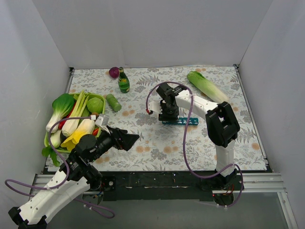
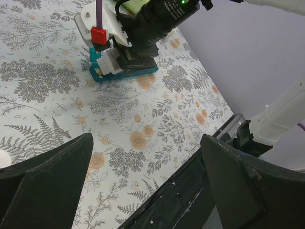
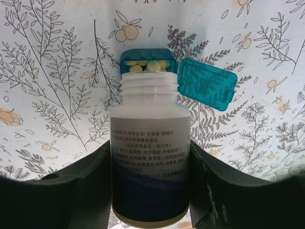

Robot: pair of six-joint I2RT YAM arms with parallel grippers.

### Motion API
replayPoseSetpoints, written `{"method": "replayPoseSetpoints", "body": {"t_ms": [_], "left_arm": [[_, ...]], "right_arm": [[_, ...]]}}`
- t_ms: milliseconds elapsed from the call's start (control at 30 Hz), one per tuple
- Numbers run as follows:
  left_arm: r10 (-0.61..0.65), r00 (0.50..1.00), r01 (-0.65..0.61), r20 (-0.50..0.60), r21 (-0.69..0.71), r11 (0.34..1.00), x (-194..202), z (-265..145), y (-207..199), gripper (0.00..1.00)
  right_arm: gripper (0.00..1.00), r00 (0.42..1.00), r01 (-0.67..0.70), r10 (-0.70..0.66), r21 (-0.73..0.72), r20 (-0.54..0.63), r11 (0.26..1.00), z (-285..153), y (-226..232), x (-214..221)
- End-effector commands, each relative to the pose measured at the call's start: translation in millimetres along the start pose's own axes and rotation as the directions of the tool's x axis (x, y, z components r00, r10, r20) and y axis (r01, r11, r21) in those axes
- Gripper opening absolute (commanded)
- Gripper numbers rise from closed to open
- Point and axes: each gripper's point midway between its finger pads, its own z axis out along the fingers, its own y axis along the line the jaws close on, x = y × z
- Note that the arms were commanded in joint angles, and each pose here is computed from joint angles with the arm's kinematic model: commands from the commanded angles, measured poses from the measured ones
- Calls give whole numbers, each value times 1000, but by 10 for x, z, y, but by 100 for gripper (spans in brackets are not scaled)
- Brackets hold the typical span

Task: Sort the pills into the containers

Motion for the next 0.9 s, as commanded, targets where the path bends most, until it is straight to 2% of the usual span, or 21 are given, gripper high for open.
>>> {"method": "replayPoseSetpoints", "body": {"t_ms": [0, 867], "left_arm": [[-1, 1000, 1, 17, -6, 1000, -51, -7, -4, 97], [-7, 1000, 7, 6, 2, 1000, -94, 35, -62, 97]], "right_arm": [[4, 998, -16, 16, -4, 58, 1000, -80, -30, -63], [4, 981, -81, 79, 4, 177, 997, -186, -83, -28]]}}
